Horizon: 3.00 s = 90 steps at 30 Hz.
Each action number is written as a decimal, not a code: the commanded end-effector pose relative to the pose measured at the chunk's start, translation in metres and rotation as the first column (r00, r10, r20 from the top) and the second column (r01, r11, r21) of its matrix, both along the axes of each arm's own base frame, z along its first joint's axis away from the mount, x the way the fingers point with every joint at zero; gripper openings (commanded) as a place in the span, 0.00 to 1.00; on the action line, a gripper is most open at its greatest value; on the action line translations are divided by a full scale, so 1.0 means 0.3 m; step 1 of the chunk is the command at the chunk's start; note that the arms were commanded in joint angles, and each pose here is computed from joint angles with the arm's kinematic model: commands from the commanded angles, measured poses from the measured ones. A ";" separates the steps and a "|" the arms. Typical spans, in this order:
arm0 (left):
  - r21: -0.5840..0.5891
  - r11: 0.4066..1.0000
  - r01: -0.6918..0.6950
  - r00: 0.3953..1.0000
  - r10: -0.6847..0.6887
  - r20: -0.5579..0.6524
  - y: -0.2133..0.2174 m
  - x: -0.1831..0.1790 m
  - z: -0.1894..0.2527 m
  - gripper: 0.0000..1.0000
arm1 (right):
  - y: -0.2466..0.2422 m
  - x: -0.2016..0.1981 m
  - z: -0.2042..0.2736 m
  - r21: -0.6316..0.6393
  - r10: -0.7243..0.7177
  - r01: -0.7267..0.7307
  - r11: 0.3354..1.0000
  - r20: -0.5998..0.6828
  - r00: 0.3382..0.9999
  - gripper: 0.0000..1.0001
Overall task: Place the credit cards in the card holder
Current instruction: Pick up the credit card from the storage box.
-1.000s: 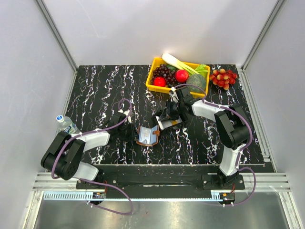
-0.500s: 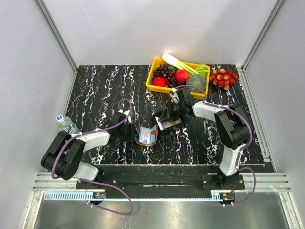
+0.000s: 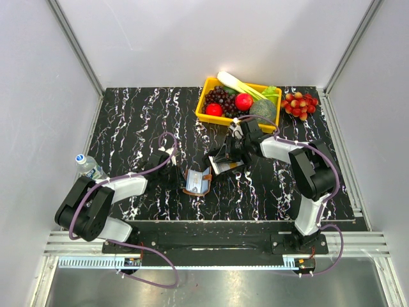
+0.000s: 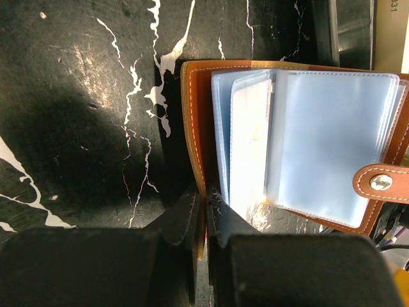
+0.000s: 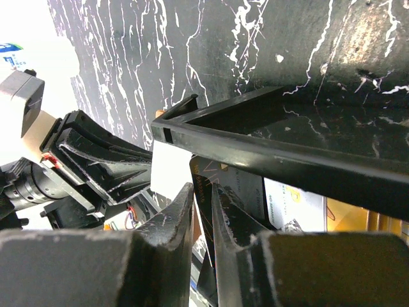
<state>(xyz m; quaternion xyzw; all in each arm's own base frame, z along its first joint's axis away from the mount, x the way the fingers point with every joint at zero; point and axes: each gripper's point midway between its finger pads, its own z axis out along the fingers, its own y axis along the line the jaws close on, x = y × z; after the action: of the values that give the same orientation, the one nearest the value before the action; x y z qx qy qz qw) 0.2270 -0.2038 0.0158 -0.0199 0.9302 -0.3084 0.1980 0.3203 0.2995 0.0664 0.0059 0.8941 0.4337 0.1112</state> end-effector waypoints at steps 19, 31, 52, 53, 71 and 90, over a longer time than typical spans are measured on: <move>0.022 0.999 0.029 0.999 -0.029 -0.017 0.002 -0.015 -0.015 0.00 | 0.042 0.005 0.129 0.143 0.035 -0.042 0.989 0.051 0.998 0.22; 0.024 0.999 0.031 0.999 -0.031 -0.013 0.001 -0.010 -0.014 0.00 | 0.050 0.003 0.113 0.160 0.036 -0.041 0.986 0.033 0.999 0.19; 0.024 0.999 0.034 0.999 -0.034 -0.011 0.004 -0.014 -0.015 0.00 | -0.048 0.044 0.134 -0.031 -0.057 0.062 0.998 0.148 0.987 0.00; 0.025 0.999 0.035 0.999 -0.035 -0.010 0.005 -0.016 -0.015 0.00 | -0.053 0.042 0.138 -0.046 -0.050 0.057 0.997 0.155 0.987 0.00; 0.021 0.999 0.033 0.999 -0.033 -0.007 0.000 -0.010 -0.009 0.00 | 0.057 -0.009 0.151 -0.127 0.083 -0.059 0.990 0.194 0.978 0.00; 0.014 0.999 0.039 0.999 -0.039 -0.010 -0.005 -0.010 -0.006 0.00 | 0.139 -0.029 0.129 0.038 0.090 -0.095 0.995 0.108 0.990 0.00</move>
<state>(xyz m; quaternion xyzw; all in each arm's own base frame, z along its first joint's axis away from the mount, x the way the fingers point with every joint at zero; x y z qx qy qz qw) 0.2271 -0.2039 0.0162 -0.0160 0.9304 -0.3081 0.1981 0.3133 0.3292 0.0989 -0.0537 0.8919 0.4243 0.1469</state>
